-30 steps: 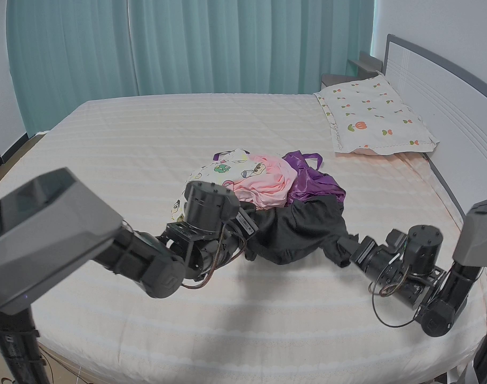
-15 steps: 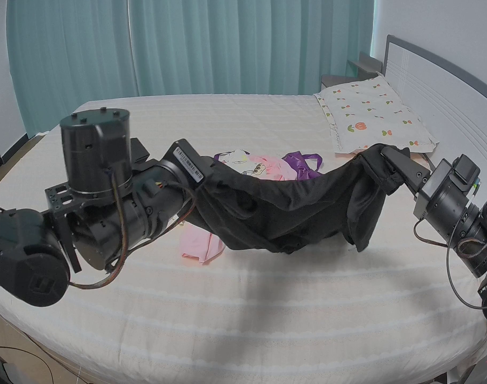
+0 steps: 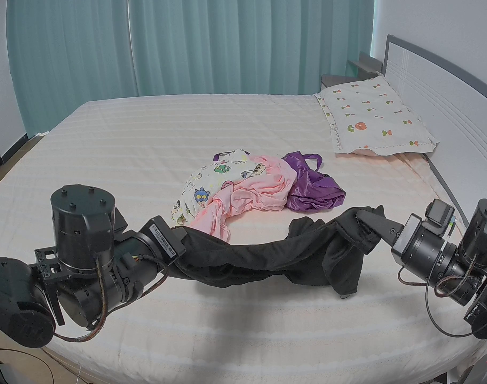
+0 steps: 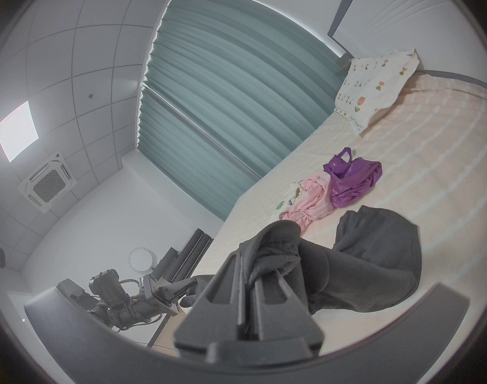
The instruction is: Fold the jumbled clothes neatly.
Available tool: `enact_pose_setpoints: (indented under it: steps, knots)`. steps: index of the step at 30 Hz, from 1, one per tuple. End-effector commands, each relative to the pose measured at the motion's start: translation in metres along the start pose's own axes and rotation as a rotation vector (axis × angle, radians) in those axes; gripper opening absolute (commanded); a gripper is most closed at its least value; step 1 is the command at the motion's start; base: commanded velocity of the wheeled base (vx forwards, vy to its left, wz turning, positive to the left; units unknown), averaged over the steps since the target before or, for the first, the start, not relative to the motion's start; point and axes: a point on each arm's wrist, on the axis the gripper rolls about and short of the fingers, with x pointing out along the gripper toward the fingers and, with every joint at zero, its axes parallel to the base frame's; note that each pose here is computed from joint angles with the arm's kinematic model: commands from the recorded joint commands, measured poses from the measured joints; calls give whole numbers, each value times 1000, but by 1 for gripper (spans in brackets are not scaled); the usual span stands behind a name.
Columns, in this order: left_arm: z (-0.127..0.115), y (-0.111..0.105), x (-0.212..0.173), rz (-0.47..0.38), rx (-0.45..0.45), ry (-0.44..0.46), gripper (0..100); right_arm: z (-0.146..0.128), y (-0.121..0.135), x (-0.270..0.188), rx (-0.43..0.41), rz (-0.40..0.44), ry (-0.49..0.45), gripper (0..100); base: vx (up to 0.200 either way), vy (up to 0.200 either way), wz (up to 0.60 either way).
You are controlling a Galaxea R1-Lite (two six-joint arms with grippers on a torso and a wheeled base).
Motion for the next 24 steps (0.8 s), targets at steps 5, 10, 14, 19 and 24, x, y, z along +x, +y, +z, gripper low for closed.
enact_pose_setpoints:
  steps: [5, 10, 14, 19, 24]
  knots:
    - [-12, 19, -7, 53, -7, 41, 0, -17, -16, -6, 23, -75, 73, 0, -200, 0, 0]
    - [-17, 27, -9, 77, 0, 60, 0, -18, -17, -6, 42, -81, 76, 0, -200, 0, 0]
    - [-21, 30, -11, 86, -5, 71, 0, -19, -19, -5, 44, -92, 82, 0, -100, 0, 0]
    - [-23, 35, -15, 99, -8, 80, 0, -22, -23, -3, 48, -118, 89, 0, 0, 0, 0]
    - [-22, 35, -17, 100, -34, 74, 0, -23, -25, -2, 48, -142, 76, 0, 0, 0, 0]
